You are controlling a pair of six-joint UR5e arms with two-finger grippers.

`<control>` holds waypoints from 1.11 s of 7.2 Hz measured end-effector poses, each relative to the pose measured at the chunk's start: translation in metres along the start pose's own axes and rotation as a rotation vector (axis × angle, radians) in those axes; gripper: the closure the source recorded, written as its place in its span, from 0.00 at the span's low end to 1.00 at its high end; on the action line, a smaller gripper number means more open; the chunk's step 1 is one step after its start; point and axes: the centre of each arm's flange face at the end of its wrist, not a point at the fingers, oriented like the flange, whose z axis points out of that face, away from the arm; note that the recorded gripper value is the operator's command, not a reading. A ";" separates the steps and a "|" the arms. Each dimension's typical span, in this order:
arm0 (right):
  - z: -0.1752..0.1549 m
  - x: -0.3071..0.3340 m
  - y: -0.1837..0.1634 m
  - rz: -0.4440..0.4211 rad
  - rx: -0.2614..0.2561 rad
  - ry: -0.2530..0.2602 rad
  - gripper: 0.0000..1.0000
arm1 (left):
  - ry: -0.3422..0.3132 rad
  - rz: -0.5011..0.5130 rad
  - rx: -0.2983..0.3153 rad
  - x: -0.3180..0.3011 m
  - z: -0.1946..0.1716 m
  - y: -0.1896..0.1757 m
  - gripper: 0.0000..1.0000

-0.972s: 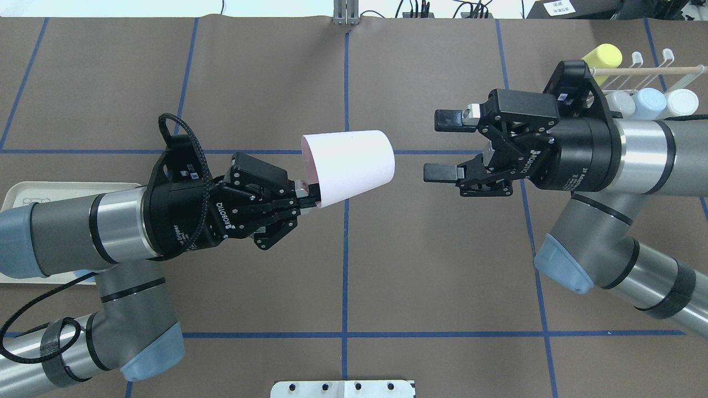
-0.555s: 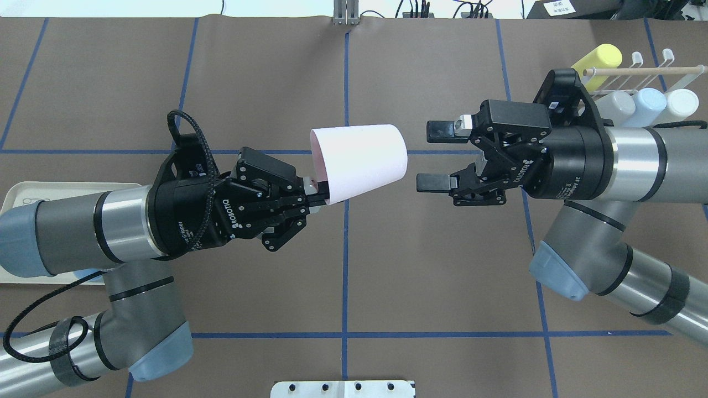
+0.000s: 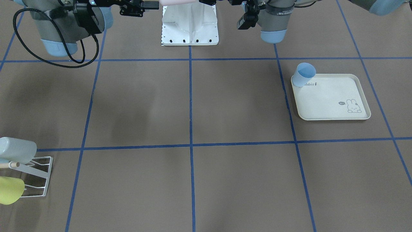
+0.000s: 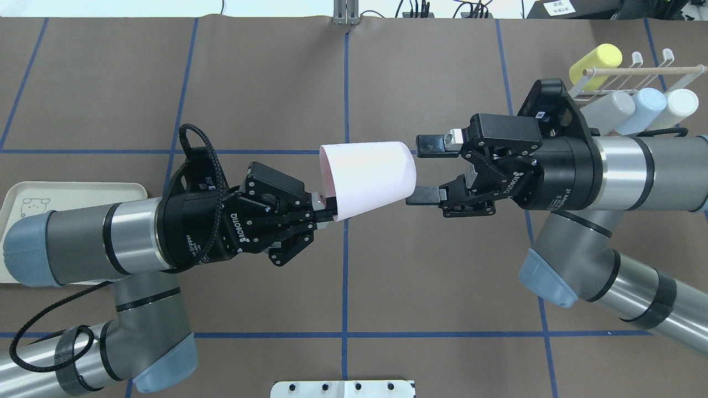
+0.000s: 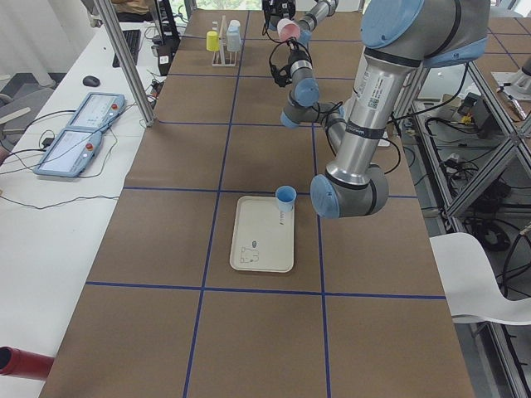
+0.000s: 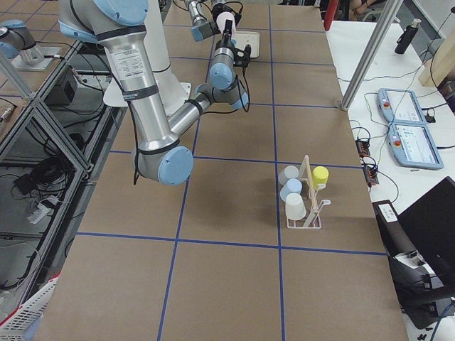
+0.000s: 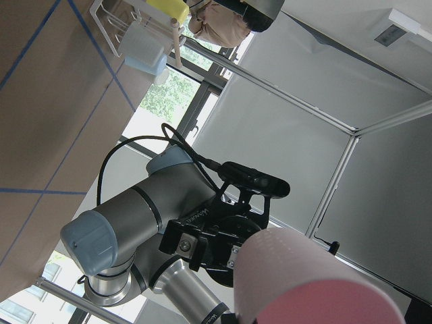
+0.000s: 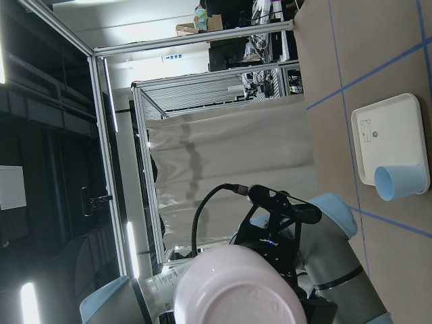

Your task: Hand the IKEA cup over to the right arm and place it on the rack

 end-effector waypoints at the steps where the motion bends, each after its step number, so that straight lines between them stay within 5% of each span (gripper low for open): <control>1: 0.001 0.000 0.000 -0.001 -0.001 -0.001 0.01 | -0.002 -0.009 -0.008 -0.003 0.002 0.003 1.00; 6: 0.009 -0.001 0.005 -0.001 -0.023 -0.009 0.02 | 0.003 -0.023 -0.029 -0.007 0.012 0.011 1.00; 8: 0.011 -0.001 0.007 -0.001 -0.029 -0.013 0.19 | 0.003 -0.023 -0.030 -0.007 0.013 0.011 1.00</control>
